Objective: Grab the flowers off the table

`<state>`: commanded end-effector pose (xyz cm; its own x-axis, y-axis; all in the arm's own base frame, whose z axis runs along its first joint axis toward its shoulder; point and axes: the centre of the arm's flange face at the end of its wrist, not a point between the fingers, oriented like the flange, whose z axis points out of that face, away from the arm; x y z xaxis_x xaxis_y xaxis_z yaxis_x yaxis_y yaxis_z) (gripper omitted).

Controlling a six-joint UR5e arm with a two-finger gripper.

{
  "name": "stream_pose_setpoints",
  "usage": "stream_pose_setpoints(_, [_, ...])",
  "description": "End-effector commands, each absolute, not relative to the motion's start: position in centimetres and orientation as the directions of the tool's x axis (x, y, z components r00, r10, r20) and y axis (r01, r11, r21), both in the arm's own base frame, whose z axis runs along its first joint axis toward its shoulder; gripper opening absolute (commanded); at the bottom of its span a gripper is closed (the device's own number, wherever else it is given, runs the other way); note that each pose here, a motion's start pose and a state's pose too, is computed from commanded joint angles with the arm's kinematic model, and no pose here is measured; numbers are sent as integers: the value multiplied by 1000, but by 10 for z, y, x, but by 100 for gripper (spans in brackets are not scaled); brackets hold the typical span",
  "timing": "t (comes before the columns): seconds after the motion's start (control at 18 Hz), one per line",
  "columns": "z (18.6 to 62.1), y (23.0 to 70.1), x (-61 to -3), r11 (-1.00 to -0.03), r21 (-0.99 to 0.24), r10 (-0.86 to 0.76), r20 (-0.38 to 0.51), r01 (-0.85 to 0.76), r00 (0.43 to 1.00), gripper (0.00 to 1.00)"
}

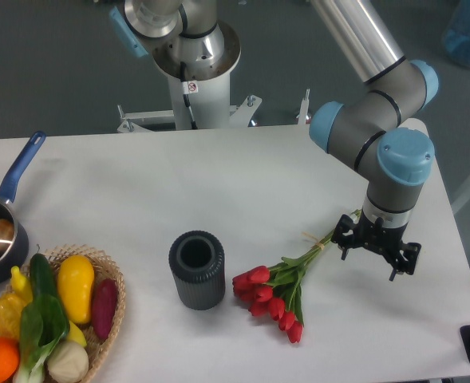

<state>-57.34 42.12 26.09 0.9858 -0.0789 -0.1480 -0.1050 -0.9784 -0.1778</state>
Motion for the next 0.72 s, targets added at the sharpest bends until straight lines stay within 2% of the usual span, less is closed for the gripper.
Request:
stream_pose_setpoints(0.28, [264,421,-572,-978,-186,-70,-147,-97,987,100])
stream_pose_setpoints(0.72, [242,435,-533,-975,-172,-121,-110,-138,987,100])
